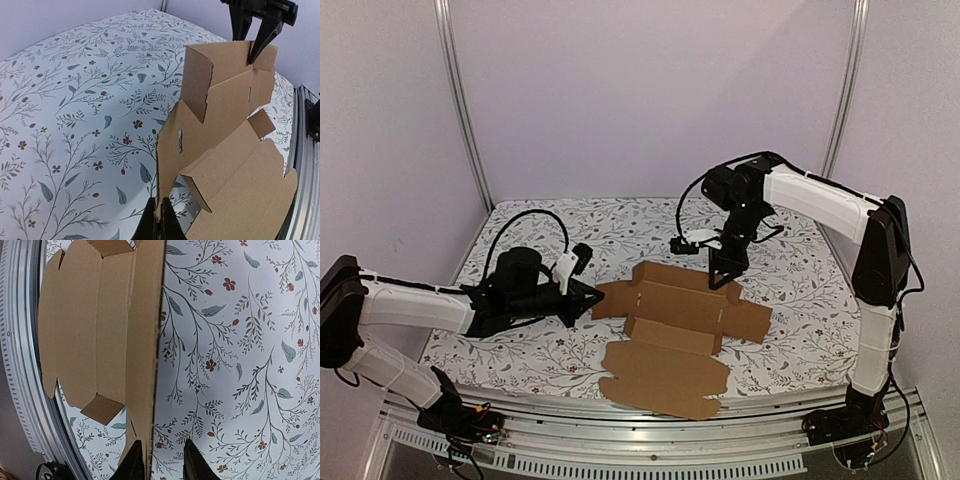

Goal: Fold the paper box

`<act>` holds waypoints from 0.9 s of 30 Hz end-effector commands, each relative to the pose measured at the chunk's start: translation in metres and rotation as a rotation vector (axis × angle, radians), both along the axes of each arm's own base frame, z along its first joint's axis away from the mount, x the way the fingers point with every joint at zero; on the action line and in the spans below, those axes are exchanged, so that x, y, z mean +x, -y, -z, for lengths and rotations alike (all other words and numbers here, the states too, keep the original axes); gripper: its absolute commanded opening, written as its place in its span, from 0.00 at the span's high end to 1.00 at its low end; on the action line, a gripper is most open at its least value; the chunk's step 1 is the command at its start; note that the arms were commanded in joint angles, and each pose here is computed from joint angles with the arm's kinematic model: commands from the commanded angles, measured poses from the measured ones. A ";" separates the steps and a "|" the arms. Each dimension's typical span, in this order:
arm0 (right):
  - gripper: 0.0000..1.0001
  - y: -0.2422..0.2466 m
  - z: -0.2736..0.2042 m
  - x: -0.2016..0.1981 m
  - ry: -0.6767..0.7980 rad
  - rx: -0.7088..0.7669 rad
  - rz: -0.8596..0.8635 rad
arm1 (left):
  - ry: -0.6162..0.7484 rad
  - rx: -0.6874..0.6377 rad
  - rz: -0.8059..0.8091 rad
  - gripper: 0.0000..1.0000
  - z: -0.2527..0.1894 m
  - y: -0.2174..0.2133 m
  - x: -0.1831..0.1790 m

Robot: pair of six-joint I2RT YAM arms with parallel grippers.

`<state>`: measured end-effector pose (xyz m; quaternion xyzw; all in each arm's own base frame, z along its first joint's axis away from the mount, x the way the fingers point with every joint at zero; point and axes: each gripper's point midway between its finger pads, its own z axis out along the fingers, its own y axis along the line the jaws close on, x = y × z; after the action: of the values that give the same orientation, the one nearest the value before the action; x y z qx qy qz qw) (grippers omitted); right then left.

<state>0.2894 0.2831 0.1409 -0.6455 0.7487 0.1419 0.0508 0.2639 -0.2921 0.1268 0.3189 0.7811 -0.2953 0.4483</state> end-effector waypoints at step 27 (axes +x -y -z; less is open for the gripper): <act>1.00 -0.001 -0.008 0.002 0.018 -0.010 0.038 | 0.009 -0.008 -0.033 0.89 0.000 -0.004 0.005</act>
<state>0.2858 0.2874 0.1388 -0.6339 0.7559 0.1578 0.0441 0.2648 -0.2915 0.1283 0.3162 0.7798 -0.2947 0.4529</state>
